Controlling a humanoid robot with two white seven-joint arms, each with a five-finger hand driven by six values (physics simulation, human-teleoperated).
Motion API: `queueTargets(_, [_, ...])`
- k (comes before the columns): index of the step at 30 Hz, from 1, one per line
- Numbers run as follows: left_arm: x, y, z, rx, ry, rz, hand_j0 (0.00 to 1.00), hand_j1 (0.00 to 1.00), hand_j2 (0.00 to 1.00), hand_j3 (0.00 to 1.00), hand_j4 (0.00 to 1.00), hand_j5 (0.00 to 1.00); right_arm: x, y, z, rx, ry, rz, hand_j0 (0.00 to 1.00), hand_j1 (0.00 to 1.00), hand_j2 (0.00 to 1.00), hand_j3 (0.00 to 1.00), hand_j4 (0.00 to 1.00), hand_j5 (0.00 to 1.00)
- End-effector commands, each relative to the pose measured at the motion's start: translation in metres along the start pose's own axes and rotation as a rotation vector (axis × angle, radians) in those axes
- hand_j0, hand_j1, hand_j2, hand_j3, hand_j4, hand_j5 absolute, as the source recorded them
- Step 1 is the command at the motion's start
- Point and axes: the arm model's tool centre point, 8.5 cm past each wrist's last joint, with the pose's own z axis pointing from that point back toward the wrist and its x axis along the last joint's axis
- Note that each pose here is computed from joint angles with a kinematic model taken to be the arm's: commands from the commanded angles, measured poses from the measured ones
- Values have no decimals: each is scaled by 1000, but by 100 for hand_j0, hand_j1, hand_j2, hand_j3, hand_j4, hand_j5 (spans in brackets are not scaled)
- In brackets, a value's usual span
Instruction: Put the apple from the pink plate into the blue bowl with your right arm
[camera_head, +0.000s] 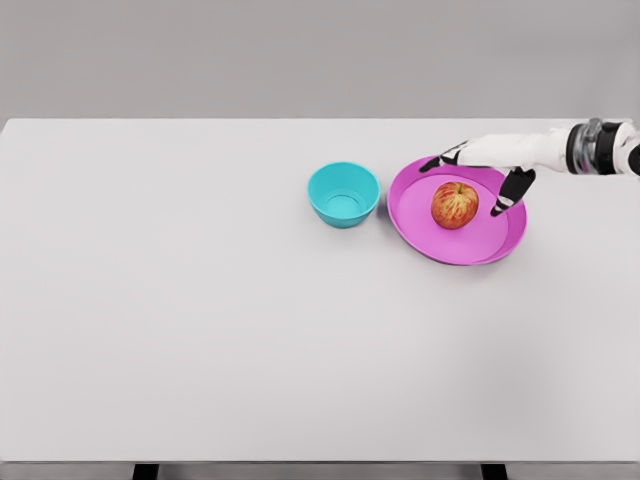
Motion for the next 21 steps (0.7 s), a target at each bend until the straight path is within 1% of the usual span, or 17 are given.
queueTargets(1, [0,0,0,0,0,0,100,100,100,100,100,100,-14,8,-2,13,30,-26,100,100,100,100,100,100])
queueTargets(3, [0,0,0,0,0,0,100,100,100,100,100,100,-16,9,-1,15,34,-28,100,100,100,100,100,100])
queueTargets(4, [0,0,0,0,0,0,100,100,100,100,100,100,-14,9,-4,16,28,-26,100,100,100,100,100,100])
queueTargets(5, [0,0,0,0,0,0,100,100,100,100,100,100,-8,7,-13,15,10,-23,100,100,100,100,100,100])
queueTargets(9, [0,0,0,0,0,0,100,100,100,100,100,100,-2,3,-25,14,-7,-24,100,100,100,100,100,100])
queueTargets(11, [0,0,0,0,0,0,100,100,100,100,100,100,-6,6,-25,18,4,-33,100,100,100,100,100,100])
queueTargets(12, [0,0,0,0,0,0,100,100,100,100,100,100,-10,10,-24,32,14,-24,100,100,100,100,100,100])
queueTargets(14, [0,0,0,0,0,0,100,100,100,100,100,100,-13,14,-31,43,13,-28,100,100,100,100,100,100])
queueTargets(17, [0,0,0,0,0,0,100,100,100,100,100,100,-13,15,-32,43,11,-31,100,100,100,100,100,100])
queueTargets(21, [0,0,0,0,0,0,100,100,100,100,100,100,-16,19,-41,50,22,-59,100,100,100,100,100,100])
